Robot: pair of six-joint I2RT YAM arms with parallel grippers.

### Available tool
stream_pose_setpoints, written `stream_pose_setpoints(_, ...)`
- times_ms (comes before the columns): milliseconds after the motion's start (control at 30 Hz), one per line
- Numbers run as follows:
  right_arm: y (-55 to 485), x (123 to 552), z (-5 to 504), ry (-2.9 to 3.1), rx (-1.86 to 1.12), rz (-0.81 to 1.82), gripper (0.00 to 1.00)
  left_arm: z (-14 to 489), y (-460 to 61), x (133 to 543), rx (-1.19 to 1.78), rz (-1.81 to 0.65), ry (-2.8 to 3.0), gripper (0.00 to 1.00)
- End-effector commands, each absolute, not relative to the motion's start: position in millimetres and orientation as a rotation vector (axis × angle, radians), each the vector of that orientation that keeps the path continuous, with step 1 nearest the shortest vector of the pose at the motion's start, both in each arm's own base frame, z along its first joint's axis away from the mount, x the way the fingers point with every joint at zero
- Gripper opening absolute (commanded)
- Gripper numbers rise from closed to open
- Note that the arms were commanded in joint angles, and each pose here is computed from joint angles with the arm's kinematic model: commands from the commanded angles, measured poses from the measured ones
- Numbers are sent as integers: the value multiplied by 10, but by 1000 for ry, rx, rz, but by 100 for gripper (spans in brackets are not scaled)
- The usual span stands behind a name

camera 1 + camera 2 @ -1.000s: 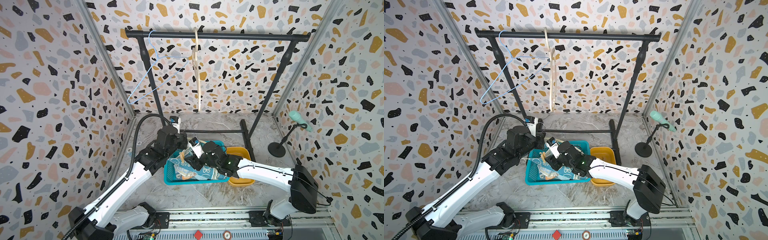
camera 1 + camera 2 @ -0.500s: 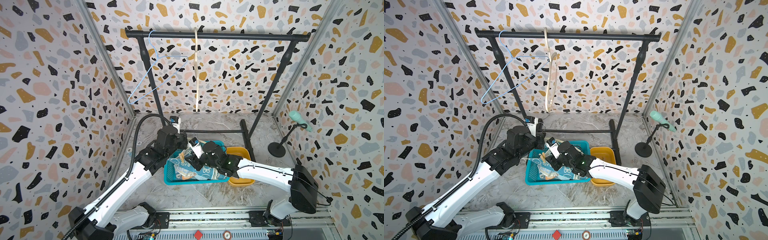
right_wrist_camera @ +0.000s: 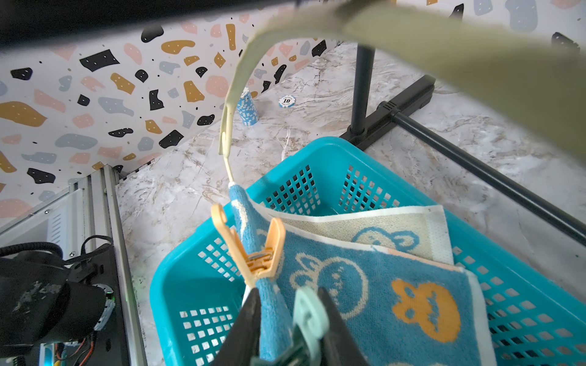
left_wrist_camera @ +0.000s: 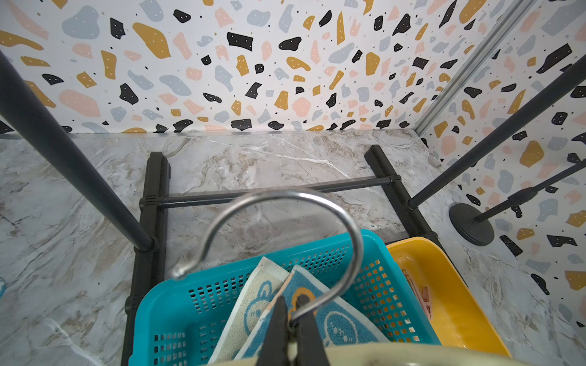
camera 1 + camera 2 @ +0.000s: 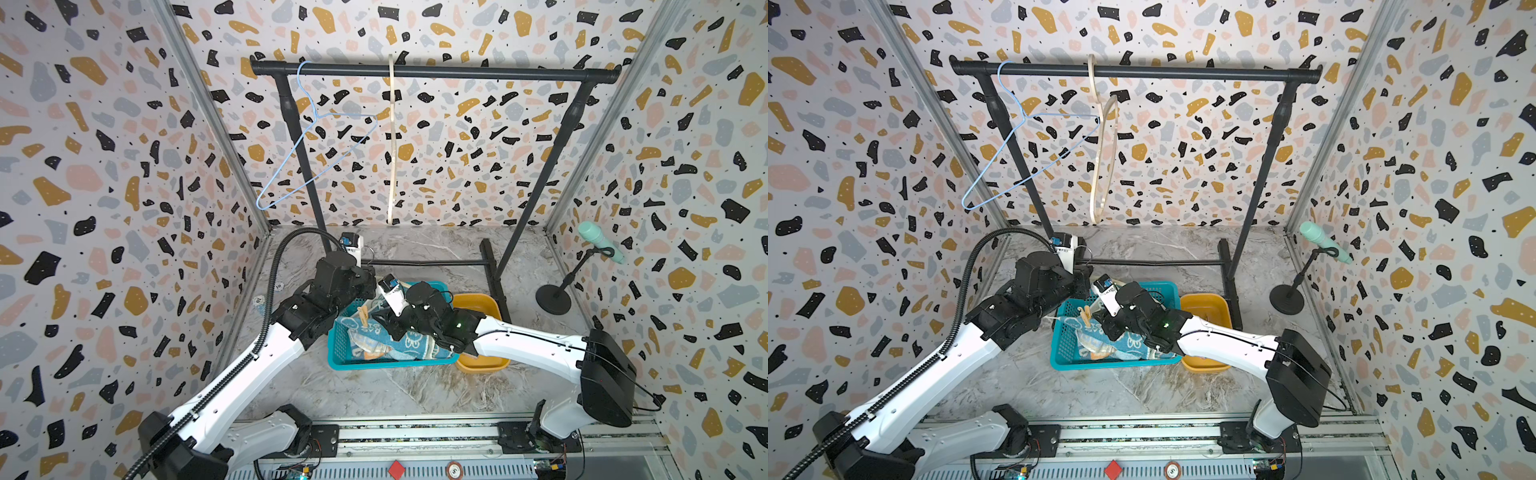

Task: Remove the clothespins securing towels to the hanger
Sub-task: Remove the clothespin from the hanger.

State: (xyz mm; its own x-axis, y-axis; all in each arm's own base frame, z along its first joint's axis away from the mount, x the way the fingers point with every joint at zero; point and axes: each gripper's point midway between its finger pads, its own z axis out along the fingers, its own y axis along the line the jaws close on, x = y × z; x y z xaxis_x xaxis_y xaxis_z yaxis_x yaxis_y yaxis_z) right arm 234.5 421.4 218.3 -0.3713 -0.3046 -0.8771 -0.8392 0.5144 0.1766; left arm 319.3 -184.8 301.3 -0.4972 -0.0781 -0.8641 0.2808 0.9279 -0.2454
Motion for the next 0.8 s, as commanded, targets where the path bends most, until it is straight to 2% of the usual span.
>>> stream_pose_setpoints(0,4271,2389,2412,1858,-923,822,26,3313,-1924,3223,131,-503,1967,0)
stream_pose_setpoints(133,4278,2394,2420,1855,-923,824,18,3304,-1934,3224,132,-504,1970,0)
stream_pose_setpoints(300,4287,2397,2405,1858,-926,825,1,3317,-1926,3221,131,-502,1967,0)
stream_pose_setpoints(767,4275,2423,2567,1827,-901,825,0,3264,-1911,3238,126,-484,1975,0)
